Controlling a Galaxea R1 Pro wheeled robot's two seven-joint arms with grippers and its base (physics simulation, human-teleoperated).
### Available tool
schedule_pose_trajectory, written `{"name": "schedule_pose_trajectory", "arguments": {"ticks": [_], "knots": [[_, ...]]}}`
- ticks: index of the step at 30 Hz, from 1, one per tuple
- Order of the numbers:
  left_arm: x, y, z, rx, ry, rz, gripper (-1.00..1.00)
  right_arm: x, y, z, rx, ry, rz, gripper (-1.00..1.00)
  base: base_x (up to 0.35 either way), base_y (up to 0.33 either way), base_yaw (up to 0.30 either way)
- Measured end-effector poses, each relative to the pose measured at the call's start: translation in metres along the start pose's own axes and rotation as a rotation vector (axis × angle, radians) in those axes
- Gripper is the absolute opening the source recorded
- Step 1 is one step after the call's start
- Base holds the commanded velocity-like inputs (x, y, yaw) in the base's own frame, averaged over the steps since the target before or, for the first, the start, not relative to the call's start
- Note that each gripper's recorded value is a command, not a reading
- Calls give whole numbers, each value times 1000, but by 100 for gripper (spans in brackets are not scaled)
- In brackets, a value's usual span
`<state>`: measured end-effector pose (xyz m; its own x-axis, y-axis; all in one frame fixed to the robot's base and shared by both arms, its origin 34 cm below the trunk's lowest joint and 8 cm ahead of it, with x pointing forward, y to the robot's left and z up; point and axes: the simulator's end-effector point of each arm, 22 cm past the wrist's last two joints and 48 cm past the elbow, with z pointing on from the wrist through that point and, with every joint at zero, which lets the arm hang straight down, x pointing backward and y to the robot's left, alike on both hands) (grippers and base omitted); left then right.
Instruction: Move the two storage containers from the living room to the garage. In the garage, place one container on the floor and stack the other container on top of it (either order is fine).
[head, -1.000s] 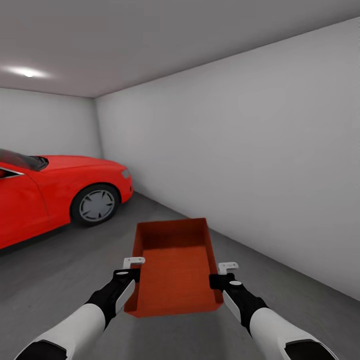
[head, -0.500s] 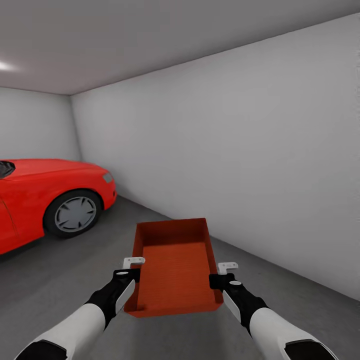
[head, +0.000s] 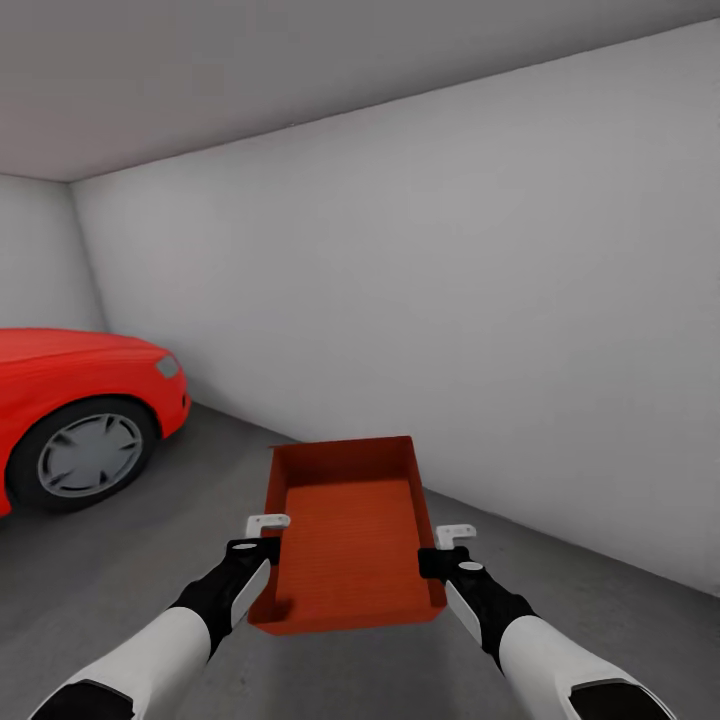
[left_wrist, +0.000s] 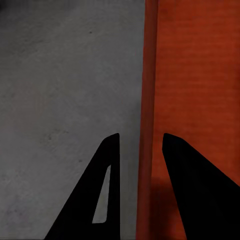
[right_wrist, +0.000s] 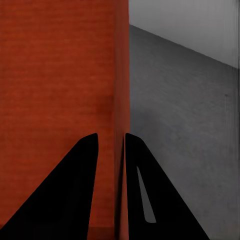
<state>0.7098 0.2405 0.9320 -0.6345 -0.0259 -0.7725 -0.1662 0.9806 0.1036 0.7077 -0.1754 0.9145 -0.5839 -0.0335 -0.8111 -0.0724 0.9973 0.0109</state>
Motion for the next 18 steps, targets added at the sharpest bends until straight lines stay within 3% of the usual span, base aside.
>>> {"name": "schedule_pose_trajectory", "arguments": {"ticks": [4, 18], "knots": [[0, 0, 0, 0, 0, 0, -100, 0, 0, 0, 0, 0, 0, -100, 321, 162, -181], [0, 0, 0, 1, -1, 0, -100, 0, -1, 0, 0, 0, 1, -100, 321, 164, -32]]}}
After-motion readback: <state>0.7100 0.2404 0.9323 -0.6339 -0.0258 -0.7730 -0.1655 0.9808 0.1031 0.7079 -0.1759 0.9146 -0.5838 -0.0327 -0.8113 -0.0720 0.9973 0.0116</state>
